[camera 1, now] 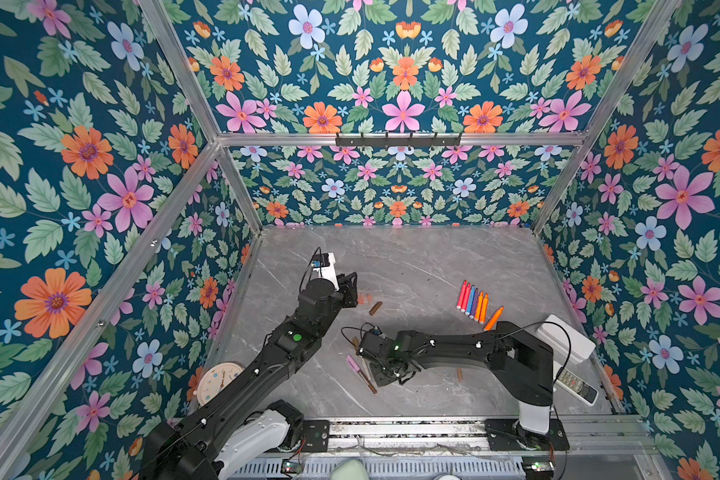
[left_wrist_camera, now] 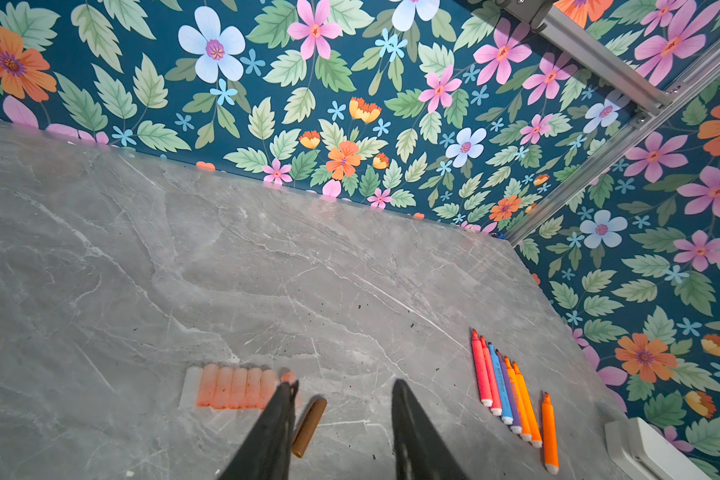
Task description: Open the pen caps
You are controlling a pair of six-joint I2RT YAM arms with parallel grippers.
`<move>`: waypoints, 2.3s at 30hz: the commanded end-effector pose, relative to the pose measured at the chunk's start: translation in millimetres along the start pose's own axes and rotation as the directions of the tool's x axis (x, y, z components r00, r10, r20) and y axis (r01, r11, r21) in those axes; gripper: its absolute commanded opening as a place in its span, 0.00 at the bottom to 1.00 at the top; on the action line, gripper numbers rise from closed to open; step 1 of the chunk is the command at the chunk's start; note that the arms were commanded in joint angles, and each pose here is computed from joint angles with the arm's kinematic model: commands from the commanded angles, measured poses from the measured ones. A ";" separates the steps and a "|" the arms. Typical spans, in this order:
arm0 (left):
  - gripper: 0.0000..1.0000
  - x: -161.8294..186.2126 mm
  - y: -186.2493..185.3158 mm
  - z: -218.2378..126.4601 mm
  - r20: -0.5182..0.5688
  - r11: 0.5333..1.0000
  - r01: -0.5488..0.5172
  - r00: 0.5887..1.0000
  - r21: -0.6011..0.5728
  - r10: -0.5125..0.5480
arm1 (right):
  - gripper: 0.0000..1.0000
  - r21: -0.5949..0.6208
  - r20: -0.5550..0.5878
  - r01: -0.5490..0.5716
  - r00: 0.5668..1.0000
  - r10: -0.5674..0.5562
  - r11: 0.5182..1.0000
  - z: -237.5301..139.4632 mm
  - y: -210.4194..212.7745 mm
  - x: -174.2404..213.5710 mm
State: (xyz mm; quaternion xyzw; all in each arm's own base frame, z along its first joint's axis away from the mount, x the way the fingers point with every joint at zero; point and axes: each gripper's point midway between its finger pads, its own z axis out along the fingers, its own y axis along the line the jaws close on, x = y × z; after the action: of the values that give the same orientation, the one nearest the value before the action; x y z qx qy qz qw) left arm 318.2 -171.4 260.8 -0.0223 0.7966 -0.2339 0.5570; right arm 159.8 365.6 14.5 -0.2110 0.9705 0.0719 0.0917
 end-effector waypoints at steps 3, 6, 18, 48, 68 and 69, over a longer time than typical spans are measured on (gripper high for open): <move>0.41 -5.9 -3.1 0.2 0.019 1.000 -0.003 1.000 0.011 0.003 | 0.28 0.066 -0.056 0.022 0.998 -0.018 0.998 18.1 -13.2 12.5; 0.41 -6.4 -5.1 3.1 0.012 1.000 -0.007 1.000 0.013 0.007 | 0.16 0.050 -0.055 0.016 0.998 -0.013 0.999 20.4 -11.9 14.5; 0.41 8.4 -31.3 18.2 -0.076 0.990 -0.003 0.997 0.139 0.014 | 0.00 0.049 0.085 0.031 0.996 -0.035 0.998 -33.6 -38.6 6.5; 0.20 149.8 -185.6 49.7 -0.595 0.695 0.421 0.804 0.582 0.012 | 0.00 -0.227 0.383 -0.109 0.904 0.191 0.968 -154.8 -124.5 -6.4; 0.00 81.0 -152.6 71.0 -0.527 0.682 0.479 0.835 0.553 -0.159 | 0.00 -0.341 0.298 -0.121 0.927 0.230 0.932 -124.5 -109.3 14.0; 0.00 71.9 -147.0 73.5 -0.518 0.673 0.493 0.835 0.552 -0.186 | 0.00 -0.351 0.284 -0.124 0.931 0.231 0.928 -120.4 -107.3 16.6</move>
State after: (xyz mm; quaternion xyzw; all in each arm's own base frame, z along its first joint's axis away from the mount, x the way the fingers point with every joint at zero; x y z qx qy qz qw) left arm 287.4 -365.8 201.4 0.1149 0.7745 -0.5866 0.2070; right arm 206.9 249.6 154.5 -0.1103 0.9030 0.2838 0.3031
